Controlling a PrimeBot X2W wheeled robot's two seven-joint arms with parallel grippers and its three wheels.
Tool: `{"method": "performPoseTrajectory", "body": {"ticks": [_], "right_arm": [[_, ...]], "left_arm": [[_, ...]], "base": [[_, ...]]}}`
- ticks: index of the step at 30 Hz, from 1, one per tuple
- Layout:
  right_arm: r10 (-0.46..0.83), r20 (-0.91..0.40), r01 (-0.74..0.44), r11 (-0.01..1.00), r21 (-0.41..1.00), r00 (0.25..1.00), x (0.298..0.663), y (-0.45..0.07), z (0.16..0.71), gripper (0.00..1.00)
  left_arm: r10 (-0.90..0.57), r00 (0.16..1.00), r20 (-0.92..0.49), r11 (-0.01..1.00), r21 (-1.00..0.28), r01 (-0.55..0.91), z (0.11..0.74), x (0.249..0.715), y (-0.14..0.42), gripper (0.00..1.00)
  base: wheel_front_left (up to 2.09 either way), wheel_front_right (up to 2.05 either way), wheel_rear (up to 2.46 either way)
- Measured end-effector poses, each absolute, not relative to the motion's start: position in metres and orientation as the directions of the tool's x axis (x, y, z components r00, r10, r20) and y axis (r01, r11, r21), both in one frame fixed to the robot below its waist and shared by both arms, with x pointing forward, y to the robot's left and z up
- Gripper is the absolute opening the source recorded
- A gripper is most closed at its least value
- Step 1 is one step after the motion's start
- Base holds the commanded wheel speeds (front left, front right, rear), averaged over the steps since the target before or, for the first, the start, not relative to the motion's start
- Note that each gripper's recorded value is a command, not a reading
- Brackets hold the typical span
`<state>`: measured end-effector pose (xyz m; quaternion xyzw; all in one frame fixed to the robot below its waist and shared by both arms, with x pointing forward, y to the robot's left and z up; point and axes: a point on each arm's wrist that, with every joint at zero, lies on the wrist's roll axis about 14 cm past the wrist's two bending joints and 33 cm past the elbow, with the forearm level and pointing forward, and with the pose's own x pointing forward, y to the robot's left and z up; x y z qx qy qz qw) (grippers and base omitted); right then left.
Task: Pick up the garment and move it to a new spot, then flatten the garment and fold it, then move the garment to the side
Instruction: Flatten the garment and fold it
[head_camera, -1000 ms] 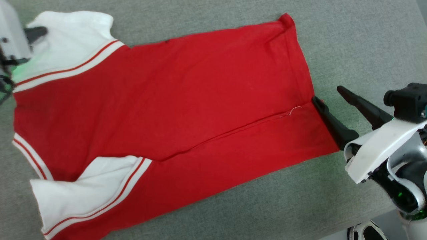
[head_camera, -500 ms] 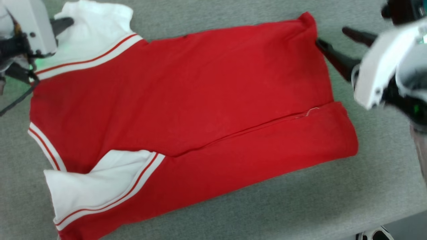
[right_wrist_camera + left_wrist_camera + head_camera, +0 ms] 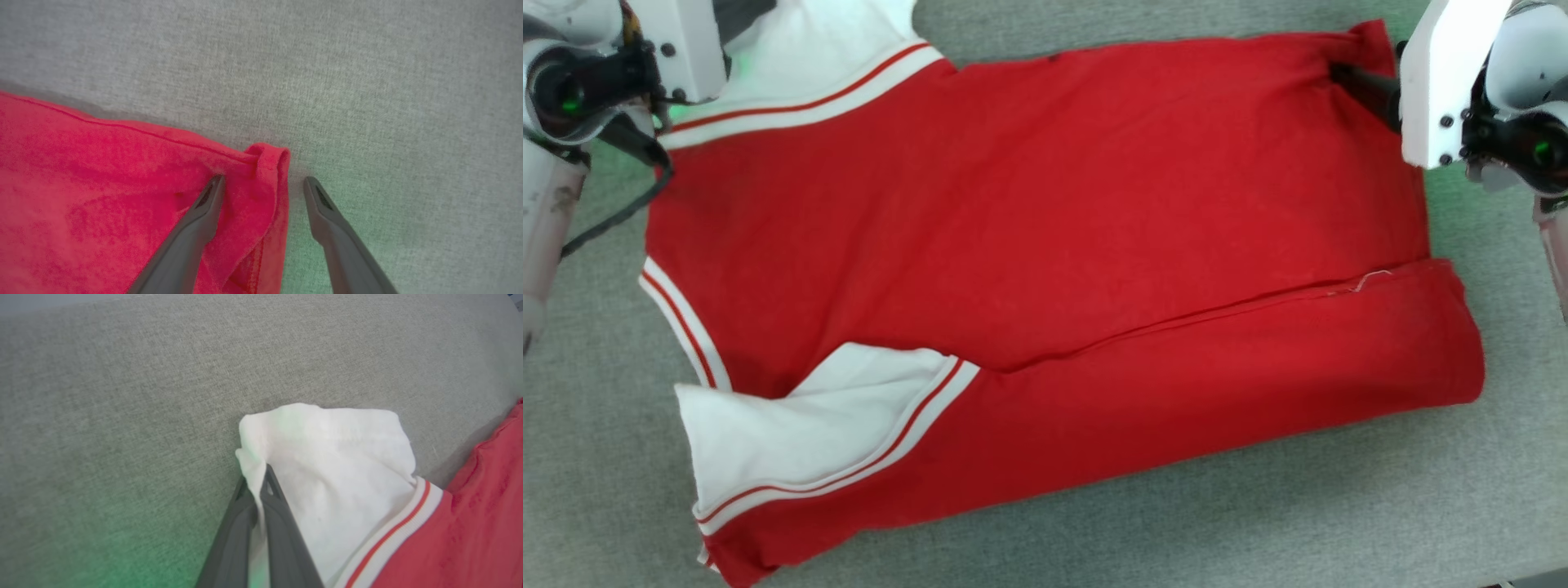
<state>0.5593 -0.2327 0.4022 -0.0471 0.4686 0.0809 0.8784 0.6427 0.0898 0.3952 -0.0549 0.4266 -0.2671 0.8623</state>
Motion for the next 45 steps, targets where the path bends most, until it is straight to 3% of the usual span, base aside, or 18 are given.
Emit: {"method": "performPoseTrajectory", "body": {"ticks": [5,6,7,14,23,33,45], "right_arm": [[0.110,-0.832,-0.185,0.983,0.009,0.544,0.568,-0.229,0.394,1.00],[0.117,-0.832,-0.186,0.982,0.017,0.542,0.569,-0.228,0.393,0.46],[0.130,-0.832,-0.182,0.983,0.035,0.539,0.569,-0.225,0.393,0.00],[0.158,-0.789,-0.197,0.979,0.048,0.594,0.572,-0.219,0.403,0.00],[0.235,-0.635,-0.230,0.969,0.092,0.736,0.563,-0.216,0.450,0.00],[0.269,-0.630,-0.286,0.955,0.077,0.729,0.503,-0.223,0.455,0.00],[0.275,-0.701,-0.296,0.950,0.095,0.658,0.452,-0.223,0.436,0.00]], "left_arm": [[-0.511,0.487,-0.709,0.846,-0.314,0.430,0.393,0.641,0.092,0.00],[-0.513,0.486,-0.707,0.845,-0.316,0.432,0.393,0.641,0.092,0.00],[-0.518,0.487,-0.703,0.843,-0.322,0.431,0.394,0.641,0.091,0.00],[-0.552,0.504,-0.664,0.824,-0.343,0.451,0.407,0.631,0.085,0.00],[-0.670,0.600,-0.437,0.742,-0.398,0.539,0.480,0.605,0.065,0.00],[-0.711,0.627,-0.317,0.701,-0.380,0.603,0.519,0.528,0.094,0.00],[-0.669,0.654,-0.353,0.733,-0.459,0.502,0.477,0.443,0.122,0.00]], "base": [[0.00,0.00,0.00],[0.00,0.00,0.00],[0.00,0.00,0.00],[0.00,0.00,0.00],[0.00,0.00,0.00],[0.00,0.00,0.00],[0.00,0.00,0.00]]}}
